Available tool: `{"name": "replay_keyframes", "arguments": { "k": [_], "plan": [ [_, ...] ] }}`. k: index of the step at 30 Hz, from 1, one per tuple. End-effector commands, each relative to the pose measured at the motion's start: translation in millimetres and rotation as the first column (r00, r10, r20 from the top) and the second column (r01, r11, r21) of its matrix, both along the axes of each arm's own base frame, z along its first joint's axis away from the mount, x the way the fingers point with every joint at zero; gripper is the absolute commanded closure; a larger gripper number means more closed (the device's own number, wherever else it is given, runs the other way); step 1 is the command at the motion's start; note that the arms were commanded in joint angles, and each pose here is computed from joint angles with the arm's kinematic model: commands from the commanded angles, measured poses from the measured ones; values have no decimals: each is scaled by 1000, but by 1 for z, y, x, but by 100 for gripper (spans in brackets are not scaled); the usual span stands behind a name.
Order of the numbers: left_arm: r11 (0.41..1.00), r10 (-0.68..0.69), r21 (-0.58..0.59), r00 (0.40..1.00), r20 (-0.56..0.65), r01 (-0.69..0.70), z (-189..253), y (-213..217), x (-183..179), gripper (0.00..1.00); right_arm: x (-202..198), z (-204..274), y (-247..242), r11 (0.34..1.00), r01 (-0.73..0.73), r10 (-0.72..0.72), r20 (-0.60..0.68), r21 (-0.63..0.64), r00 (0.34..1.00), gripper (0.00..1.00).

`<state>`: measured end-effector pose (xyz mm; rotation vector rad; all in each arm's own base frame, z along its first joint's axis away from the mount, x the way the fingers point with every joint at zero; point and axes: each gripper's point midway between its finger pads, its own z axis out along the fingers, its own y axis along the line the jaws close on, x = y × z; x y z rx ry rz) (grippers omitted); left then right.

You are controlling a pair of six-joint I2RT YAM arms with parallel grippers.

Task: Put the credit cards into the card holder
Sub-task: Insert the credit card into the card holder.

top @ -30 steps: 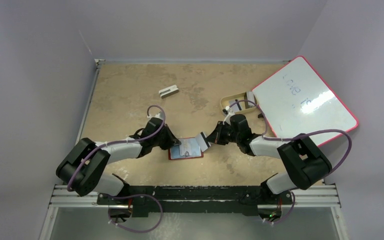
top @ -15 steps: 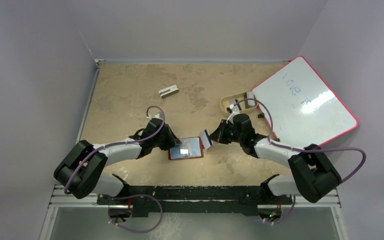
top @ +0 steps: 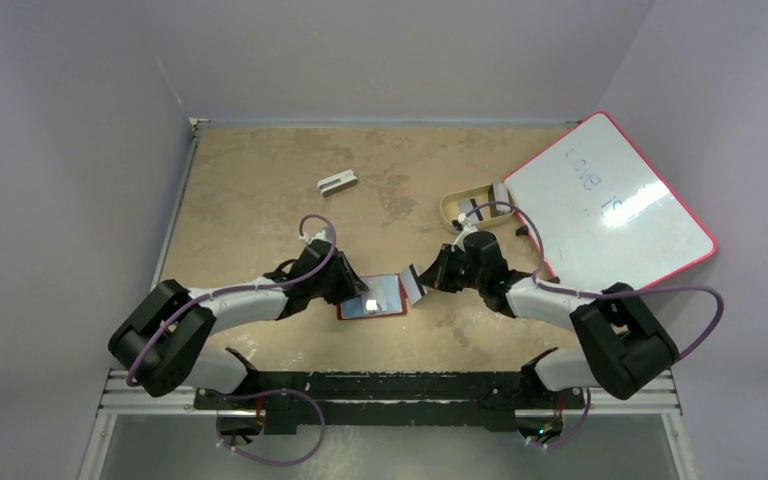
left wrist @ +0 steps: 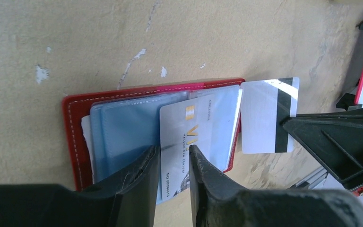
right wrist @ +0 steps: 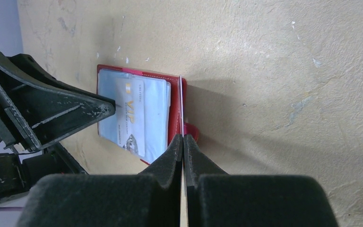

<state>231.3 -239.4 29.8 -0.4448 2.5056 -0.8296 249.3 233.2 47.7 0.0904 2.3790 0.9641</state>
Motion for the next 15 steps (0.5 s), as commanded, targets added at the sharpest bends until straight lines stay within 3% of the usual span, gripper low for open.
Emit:
{"name": "replay_keyframes", "arguments": {
  "k": [1,15],
  "plan": [
    [1000,7,-31,1000,20,-7,8,-16,7,71,4,2,2,1000,15,-15,29,5,999,100],
    [997,-38,-70,998,52,42,20,-46,16,71,1,-5,6,1000,0,0,15,10,1000,100]
  ]
}}
